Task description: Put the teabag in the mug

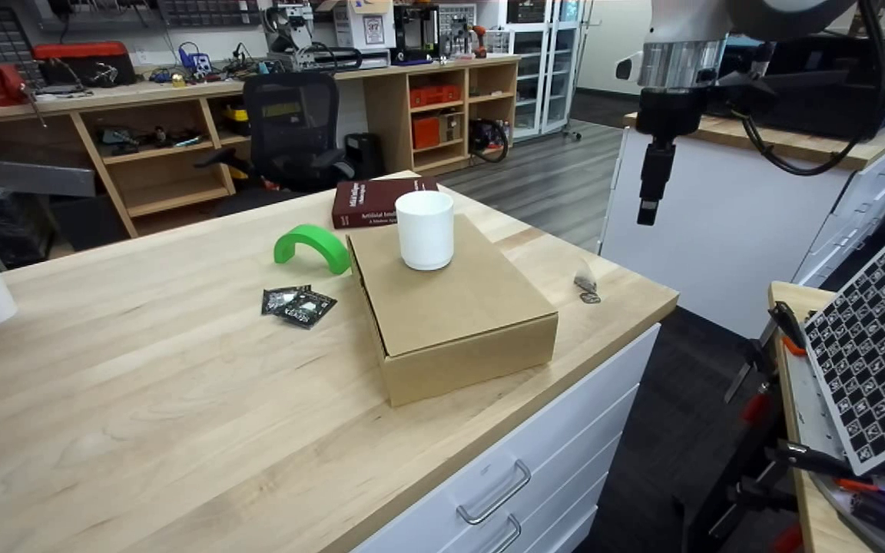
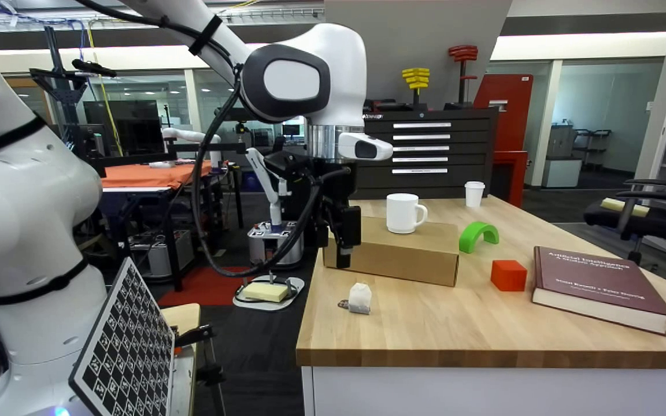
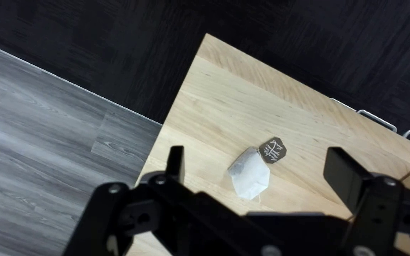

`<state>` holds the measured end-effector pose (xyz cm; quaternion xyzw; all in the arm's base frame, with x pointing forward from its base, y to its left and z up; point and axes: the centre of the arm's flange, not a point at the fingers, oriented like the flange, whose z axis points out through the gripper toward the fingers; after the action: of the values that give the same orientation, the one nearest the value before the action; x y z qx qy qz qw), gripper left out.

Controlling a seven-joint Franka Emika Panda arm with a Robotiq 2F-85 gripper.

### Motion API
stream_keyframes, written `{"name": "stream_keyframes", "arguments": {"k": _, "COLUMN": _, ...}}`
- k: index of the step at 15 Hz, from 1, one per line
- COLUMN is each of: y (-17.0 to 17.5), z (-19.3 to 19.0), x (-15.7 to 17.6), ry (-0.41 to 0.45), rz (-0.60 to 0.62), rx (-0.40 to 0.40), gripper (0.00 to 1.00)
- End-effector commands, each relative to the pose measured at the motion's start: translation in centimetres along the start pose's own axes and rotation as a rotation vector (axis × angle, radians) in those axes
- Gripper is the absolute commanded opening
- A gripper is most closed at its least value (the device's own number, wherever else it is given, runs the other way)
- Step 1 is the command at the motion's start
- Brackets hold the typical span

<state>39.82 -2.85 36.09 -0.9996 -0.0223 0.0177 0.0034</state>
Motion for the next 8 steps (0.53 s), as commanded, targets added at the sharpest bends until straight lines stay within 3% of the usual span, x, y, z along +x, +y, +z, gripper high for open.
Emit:
{"name": "stream_keyframes", "arguments": {"k": 1, "y": 0.4, "z": 2.1, "x": 2.7, "ry": -0.012, "rz": 0.006, "rx": -0.014, "gripper": 1.00}}
{"name": "stream_keyframes", "arguments": {"k": 8, "y": -1.0, "z": 6.0, "x": 5.2, "ry": 0.013, "rz": 0.048, "rx": -0.117, "gripper": 1.00}}
